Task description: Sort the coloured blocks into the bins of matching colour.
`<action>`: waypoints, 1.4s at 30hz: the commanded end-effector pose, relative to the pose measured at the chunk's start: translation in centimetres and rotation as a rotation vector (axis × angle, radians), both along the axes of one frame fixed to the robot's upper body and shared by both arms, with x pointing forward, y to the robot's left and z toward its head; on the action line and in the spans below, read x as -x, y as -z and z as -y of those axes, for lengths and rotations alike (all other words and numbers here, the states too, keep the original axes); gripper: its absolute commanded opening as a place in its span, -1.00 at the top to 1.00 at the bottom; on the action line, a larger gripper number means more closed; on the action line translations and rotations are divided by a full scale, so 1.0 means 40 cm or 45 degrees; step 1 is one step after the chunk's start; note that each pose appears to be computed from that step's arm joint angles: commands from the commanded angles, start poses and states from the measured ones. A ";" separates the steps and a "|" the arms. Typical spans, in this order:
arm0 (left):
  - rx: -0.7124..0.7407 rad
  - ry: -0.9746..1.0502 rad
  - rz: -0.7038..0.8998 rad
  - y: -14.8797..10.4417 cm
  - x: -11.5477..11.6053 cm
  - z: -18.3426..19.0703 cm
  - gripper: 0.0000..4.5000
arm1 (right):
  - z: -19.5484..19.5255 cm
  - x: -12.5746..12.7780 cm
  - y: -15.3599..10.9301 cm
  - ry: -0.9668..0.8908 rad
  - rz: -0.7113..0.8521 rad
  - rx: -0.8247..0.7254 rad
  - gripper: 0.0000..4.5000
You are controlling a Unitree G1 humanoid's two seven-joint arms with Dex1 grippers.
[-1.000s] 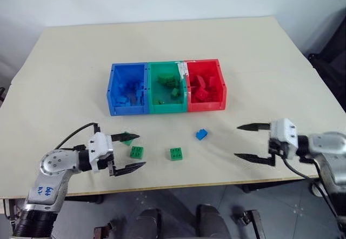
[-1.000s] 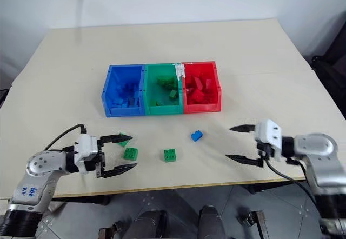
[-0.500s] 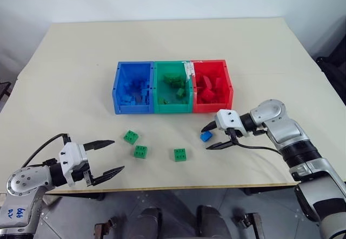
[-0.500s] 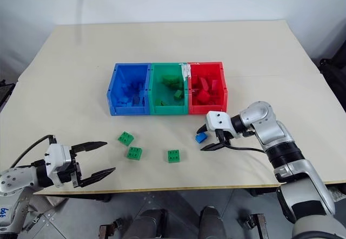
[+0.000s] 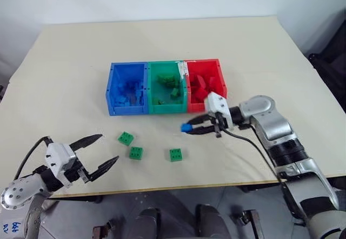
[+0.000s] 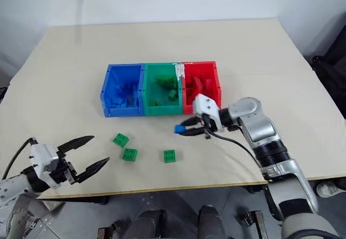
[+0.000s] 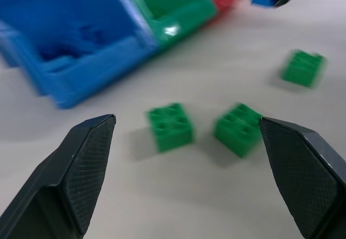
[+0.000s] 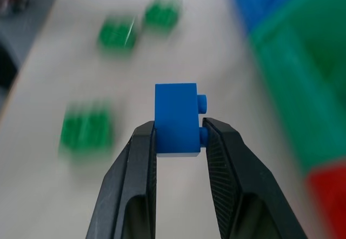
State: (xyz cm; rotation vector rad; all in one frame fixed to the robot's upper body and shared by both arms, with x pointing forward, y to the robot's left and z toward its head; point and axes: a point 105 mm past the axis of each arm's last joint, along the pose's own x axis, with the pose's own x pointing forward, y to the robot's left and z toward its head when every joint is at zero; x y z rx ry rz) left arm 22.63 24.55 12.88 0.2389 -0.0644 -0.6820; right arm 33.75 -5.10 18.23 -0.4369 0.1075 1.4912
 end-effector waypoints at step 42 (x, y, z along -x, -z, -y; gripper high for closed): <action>-0.217 0.185 -0.119 -0.023 -0.023 -0.074 -1.00 | 0.336 0.186 0.076 0.177 0.293 -0.162 -0.97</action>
